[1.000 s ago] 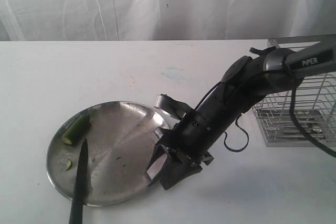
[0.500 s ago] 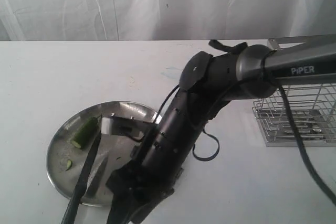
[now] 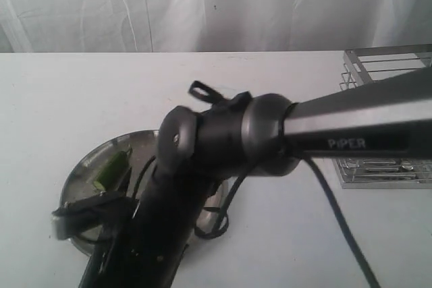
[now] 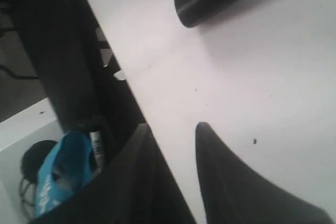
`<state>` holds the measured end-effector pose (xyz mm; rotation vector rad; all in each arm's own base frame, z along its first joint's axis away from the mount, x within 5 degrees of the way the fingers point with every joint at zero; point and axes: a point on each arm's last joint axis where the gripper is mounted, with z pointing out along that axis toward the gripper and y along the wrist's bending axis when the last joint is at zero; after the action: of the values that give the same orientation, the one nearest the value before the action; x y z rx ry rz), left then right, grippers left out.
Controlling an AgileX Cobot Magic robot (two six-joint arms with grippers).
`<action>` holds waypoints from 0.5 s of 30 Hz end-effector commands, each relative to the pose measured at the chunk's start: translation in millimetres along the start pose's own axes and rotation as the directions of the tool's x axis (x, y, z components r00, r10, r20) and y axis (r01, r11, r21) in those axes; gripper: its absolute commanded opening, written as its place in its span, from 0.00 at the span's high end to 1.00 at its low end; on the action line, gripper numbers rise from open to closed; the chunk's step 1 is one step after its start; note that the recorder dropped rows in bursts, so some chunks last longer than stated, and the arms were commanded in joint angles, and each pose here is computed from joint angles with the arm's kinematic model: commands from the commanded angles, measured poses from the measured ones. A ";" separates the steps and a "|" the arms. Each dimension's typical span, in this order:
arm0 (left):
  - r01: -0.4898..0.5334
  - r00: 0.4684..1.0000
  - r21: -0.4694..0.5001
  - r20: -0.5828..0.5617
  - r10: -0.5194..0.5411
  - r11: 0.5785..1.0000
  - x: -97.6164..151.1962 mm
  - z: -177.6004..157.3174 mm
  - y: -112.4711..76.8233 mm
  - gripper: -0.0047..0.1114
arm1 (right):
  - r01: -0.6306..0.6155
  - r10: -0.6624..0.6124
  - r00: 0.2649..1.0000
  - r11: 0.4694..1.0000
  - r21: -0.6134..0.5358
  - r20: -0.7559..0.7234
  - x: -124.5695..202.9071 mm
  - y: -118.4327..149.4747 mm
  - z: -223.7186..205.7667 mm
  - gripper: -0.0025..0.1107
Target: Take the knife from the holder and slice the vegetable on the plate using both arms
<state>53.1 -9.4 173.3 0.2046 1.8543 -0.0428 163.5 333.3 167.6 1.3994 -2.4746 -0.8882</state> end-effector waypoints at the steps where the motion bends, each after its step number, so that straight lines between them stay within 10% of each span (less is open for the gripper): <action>1: 0.006 1.000 0.006 0.005 -0.006 1.000 0.7 0.2 -0.4 0.96 | 0.012 -0.022 0.998 0.989 0.147 0.066 -4.7 23.2 18.0 0.79; 15: 0.006 1.000 0.006 0.005 -0.006 1.000 0.7 0.2 -0.4 0.96 | -0.368 0.278 0.824 0.925 0.093 0.495 -35.4 30.4 18.2 0.79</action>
<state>53.1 -9.4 173.3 0.2046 1.8543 -0.0428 150.3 378.6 168.0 0.9407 -3.0600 -0.9670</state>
